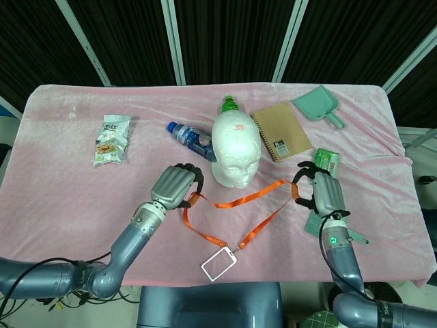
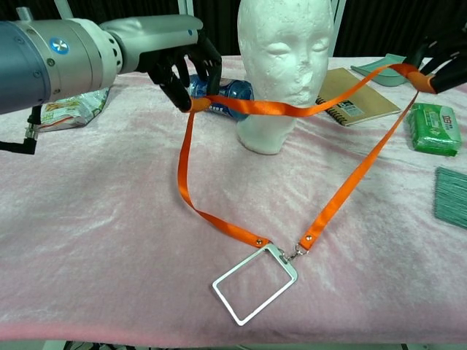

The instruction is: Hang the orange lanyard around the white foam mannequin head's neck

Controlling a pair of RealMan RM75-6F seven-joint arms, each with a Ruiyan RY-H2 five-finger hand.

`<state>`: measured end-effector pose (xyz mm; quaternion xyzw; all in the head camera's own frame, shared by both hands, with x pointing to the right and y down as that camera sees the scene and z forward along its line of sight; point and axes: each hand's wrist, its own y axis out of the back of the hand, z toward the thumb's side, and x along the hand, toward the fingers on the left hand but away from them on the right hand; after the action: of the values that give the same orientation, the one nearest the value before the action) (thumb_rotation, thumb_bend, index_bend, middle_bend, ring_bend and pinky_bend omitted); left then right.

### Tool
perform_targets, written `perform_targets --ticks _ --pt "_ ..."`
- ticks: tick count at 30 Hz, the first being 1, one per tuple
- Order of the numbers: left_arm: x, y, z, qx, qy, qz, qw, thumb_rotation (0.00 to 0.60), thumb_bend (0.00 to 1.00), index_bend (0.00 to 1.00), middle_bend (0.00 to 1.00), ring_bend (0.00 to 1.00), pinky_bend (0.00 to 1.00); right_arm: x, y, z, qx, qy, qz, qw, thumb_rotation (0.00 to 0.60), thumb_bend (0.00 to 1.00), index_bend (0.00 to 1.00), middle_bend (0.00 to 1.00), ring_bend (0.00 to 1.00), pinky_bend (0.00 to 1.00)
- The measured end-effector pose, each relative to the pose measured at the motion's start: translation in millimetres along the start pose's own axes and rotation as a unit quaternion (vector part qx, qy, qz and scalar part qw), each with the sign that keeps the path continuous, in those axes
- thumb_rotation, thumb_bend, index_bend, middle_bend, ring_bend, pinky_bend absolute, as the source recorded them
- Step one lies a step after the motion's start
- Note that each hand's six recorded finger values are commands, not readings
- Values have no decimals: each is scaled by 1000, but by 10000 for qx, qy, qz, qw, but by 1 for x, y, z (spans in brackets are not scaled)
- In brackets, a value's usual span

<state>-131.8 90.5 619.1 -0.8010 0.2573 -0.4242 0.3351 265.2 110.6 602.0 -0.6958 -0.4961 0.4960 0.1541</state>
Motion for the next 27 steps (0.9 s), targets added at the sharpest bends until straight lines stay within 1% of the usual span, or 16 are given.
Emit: perform_targets --ticks 3,6,13,15,19,24,27 --pt "1 14 4 -159 -77 218 9996 600 462 663 367 247 316 0 13 9 -50 131 -171 9998 600 569 787 266 288 212" --pt "2 31 8 -197 -154 469 9986 600 463 665 367 248 316 -2 26 18 -45 230 -311 9992 600 569 786 267 287 212" --pt "8 62 12 -230 -187 962 9949 600 462 666 367 248 316 -17 47 40 -13 380 -470 9982 600 569 787 267 287 212" --pt "10 67 11 -237 -166 1054 9940 600 462 666 367 248 316 -22 54 48 12 436 -512 9977 600 569 788 267 287 212" --pt "13 81 11 -401 -126 1273 9910 600 462 666 374 247 317 -33 67 62 70 495 -596 9970 600 571 790 267 288 212" --pt "18 90 8 -606 -42 1374 9886 600 462 666 373 248 316 -47 83 73 105 468 -712 9963 600 571 792 267 288 212" --pt "20 94 3 -703 31 1439 9871 600 459 665 370 248 317 -54 87 74 127 400 -708 9966 600 574 792 267 291 212"
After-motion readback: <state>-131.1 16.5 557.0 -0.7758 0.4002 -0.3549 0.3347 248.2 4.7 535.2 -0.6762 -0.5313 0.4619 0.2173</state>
